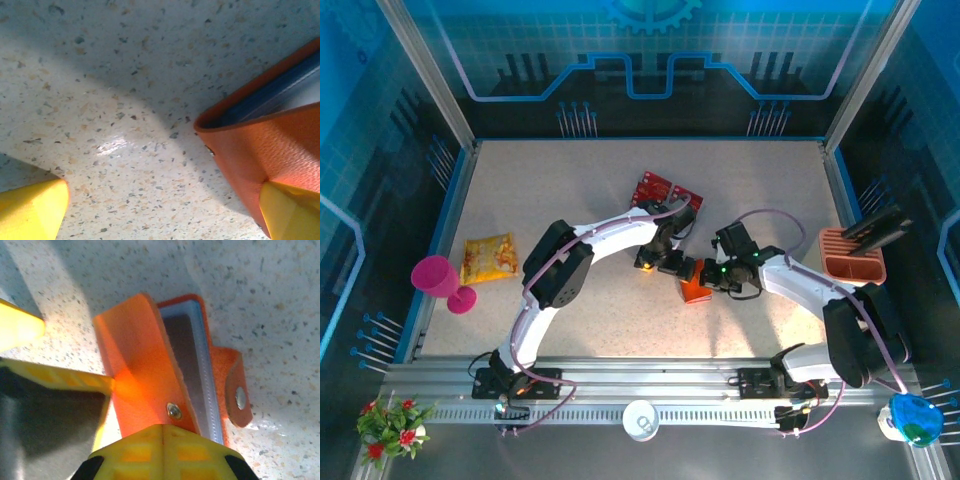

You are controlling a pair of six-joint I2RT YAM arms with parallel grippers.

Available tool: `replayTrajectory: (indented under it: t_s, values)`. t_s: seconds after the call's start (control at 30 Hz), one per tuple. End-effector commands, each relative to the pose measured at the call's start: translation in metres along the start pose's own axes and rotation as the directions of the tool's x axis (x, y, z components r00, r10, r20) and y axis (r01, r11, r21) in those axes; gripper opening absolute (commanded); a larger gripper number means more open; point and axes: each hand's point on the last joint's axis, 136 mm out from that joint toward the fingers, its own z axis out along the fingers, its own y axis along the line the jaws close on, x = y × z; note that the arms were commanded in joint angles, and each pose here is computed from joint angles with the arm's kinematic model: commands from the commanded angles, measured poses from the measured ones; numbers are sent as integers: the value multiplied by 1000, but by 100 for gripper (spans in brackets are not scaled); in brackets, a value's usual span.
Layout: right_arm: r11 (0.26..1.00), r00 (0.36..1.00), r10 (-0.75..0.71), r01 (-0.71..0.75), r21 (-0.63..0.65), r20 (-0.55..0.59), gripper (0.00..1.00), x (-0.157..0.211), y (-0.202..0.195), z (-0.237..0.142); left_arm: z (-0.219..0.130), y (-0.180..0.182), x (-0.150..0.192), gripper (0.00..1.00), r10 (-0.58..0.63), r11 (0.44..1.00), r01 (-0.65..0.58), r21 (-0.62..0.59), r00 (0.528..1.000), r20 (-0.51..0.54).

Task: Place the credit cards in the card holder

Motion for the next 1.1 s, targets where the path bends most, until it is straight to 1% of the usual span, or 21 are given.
replayTrajectory:
  t_s: [0.0,0.13,0.3,0.43,0.53,0.67,0.73,0.93,1.07]
  values:
    - [999,998,20,-18,27,-53,0,17,-16,7,4,16,13,99,-2,998,0,-63,999,-45]
    - [998,996,31,-27,54,-78,0,25,-27,17,-5,8,8,99,-3,999,3,-32,1000,-21]
    - [998,996,36,-32,49,-77,0,27,-28,18,-24,-11,-2,99,-11,999,9,52,999,30]
    - [998,997,36,-33,47,-73,0,28,-28,16,-26,-22,-8,99,-23,995,19,102,999,46]
    - [998,996,40,-37,44,-79,0,30,-28,18,-23,-26,-10,99,-26,993,21,113,999,47]
    - [998,995,44,-41,37,-85,0,31,-28,19,-13,-21,-7,99,-25,996,23,87,999,26]
    - [999,995,45,-42,31,-87,0,31,-26,20,-8,-15,-4,99,-20,998,19,55,1000,19]
    - [999,996,37,-37,4,-83,0,23,-16,16,6,3,4,99,37,997,-37,-71,999,0]
    - [998,998,48,-49,-29,-46,0,8,-8,2,15,14,11,99,77,985,-80,-151,997,-28]
